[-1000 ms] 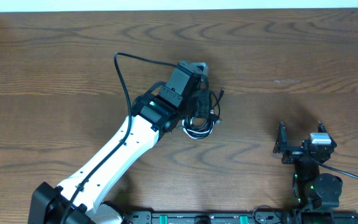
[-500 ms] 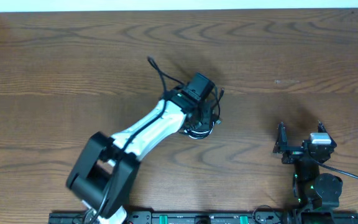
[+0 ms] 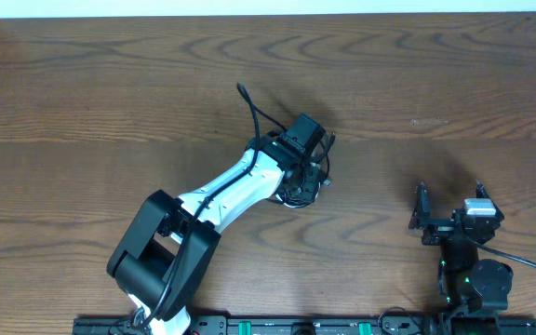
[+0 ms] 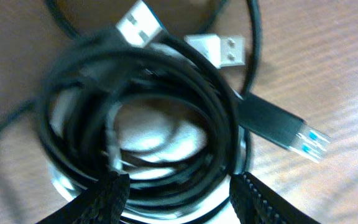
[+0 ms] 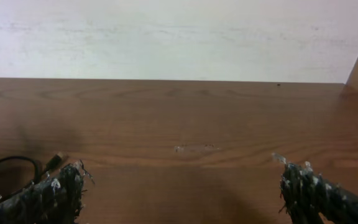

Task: Untangle cables
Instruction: 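Lower the left gripper and pinch a black cable from the bundle, then reach the right gripper toward the bundle beside the left gripper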

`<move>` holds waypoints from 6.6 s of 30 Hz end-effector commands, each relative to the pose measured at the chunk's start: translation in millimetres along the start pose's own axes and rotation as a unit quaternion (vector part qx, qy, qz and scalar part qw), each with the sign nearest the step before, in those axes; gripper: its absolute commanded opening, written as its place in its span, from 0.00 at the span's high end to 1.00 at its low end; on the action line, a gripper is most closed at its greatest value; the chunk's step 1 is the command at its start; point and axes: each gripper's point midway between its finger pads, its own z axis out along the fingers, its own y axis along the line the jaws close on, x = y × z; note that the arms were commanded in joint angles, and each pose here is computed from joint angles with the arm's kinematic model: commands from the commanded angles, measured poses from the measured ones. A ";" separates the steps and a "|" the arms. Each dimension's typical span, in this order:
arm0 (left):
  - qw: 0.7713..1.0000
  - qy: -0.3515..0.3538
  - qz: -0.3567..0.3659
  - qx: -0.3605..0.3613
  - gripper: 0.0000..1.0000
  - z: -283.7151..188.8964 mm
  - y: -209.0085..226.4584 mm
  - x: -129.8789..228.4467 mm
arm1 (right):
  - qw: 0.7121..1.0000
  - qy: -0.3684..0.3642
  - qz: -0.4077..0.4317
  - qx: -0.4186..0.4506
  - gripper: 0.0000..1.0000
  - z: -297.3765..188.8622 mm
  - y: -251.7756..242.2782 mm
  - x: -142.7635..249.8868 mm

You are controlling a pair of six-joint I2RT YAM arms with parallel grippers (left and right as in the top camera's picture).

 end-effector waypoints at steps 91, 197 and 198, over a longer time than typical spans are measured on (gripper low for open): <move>0.998 -0.019 0.057 0.002 0.93 -19.0 -8.5 -18.1 | 1.000 -0.001 0.005 0.001 0.01 -0.2 -0.1 0.2; 0.918 -0.226 0.055 0.321 0.92 -250.7 -118.4 -31.1 | 0.758 0.597 0.208 -0.157 0.26 -16.6 150.6 -32.8; 0.918 -0.226 0.055 0.321 0.92 -250.7 -118.5 -31.1 | 0.759 0.595 0.207 -0.166 0.27 -13.3 156.2 -32.7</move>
